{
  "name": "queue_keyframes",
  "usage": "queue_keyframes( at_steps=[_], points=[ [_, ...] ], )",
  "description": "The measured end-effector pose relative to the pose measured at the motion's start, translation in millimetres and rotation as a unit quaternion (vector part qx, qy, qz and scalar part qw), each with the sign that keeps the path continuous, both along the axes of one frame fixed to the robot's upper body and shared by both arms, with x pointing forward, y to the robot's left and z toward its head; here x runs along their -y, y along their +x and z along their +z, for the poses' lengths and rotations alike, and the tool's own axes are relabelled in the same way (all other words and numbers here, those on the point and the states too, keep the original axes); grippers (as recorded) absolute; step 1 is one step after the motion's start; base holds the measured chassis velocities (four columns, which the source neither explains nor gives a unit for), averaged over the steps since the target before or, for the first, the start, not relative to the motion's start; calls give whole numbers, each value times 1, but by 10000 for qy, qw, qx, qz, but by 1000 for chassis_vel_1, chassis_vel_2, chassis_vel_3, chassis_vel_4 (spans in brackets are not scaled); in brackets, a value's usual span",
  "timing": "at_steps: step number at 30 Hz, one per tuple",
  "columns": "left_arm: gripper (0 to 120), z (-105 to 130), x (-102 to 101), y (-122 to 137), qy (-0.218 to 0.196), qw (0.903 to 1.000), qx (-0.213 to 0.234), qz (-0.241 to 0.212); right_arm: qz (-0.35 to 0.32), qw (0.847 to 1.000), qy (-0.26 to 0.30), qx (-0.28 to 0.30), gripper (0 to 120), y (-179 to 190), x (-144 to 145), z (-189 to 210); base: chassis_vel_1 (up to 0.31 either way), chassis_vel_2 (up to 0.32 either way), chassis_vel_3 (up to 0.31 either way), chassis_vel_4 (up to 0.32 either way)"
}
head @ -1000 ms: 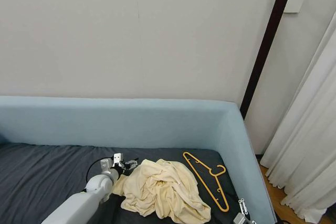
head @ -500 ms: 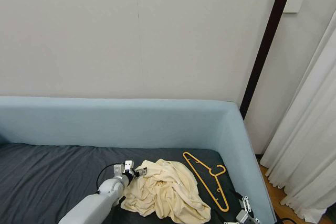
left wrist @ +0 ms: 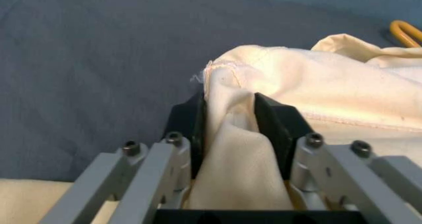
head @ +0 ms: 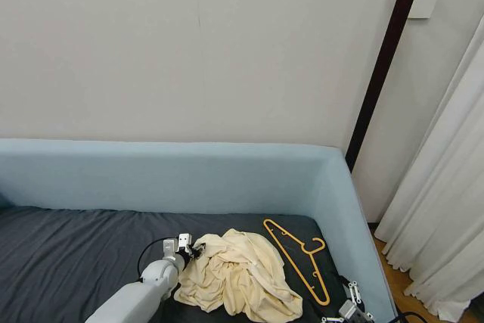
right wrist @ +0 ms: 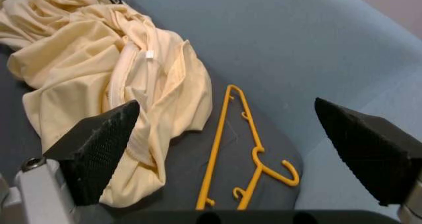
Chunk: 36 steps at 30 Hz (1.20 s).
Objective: Pick up the clothes from the sofa and hang them on the clothes hanger.
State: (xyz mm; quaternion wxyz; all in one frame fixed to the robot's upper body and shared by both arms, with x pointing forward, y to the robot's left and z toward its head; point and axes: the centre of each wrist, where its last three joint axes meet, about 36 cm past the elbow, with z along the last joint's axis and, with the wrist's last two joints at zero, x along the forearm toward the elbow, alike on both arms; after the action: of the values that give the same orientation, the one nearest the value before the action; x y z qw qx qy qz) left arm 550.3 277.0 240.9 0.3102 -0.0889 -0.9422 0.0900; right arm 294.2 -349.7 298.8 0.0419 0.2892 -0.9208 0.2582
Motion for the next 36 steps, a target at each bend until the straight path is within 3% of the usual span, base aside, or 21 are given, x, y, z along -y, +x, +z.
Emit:
queue_keyframes(
  at_steps=[6, 10, 16, 18, 20, 21, 22, 23, 25, 26, 29, 30, 33, 36],
  points=[
    [1, 4, -7, -4, 47, 10000, 87, -10, -38, 10000, 31, 15, 100, 1, -2, -2, 0, 0, 0, 0],
    [0, 7, -14, -9, 89, 9997, 221, 11, -284, 9992, 272, -41, 100, 0, -12, -1, 0, 0, 0, 0],
    [0, 30, -38, -22, 50, 9971, 758, 42, -1110, 9819, 1373, -685, 100, -2, -53, 23, 0, 0, 0, 0],
    [0, 44, -48, -30, -7, 9951, 982, 88, -1428, 9632, 1972, -1135, 100, -3, -74, 41, 0, 0, 0, 0],
    [0, 57, -55, -40, -86, 9936, 1116, 130, -1787, 9347, 2550, -1716, 100, -1, -94, 62, 0, 0, 0, 0],
    [0, 57, -55, -40, -86, 9936, 1116, 130, -1787, 9347, 2550, -1716, 100, -1, -94, 62, 0, 0, 0, 0],
    [0, 66, -60, -50, -117, 9927, 1198, 111, -2110, 8998, 3012, -2349, 100, 3, -110, 82, 0, 0, 0, 0],
    [0, 69, -62, -55, -122, 9923, 1227, 99, -2261, 8802, 3216, -2658, 100, 6, -116, 90, 0, 0, 0, 0],
    [0, 79, -69, -71, -111, 9914, 1305, 25, -2521, 8247, 3730, -3423, 100, 18, -133, 105, 0, 0, 0, 0],
    [0, 79, -69, -71, -111, 9914, 1305, 25, -2521, 8247, 3730, -3423, 100, 18, -133, 105, 0, 0, 0, 0],
    [0, 85, -68, -87, -51, 9906, 1361, -117, -2627, 7741, 4269, -3868, 100, 43, -149, 92, 0, 0, 0, 0],
    [0, 85, -68, -87, -51, 9906, 1361, -117, -2627, 7741, 4269, -3868, 100, 43, -149, 92, 0, 0, 0, 0],
    [0, 90, -63, -89, -19, 9895, 1434, -199, -2905, 7402, 4552, -4006, 100, 66, -152, 70, 0, 0, 0, 0],
    [0, 93, -61, -89, -15, 9891, 1456, -225, -3055, 7293, 4553, -4092, 100, 73, -152, 55, 0, 0, 0, 0]
  ],
)
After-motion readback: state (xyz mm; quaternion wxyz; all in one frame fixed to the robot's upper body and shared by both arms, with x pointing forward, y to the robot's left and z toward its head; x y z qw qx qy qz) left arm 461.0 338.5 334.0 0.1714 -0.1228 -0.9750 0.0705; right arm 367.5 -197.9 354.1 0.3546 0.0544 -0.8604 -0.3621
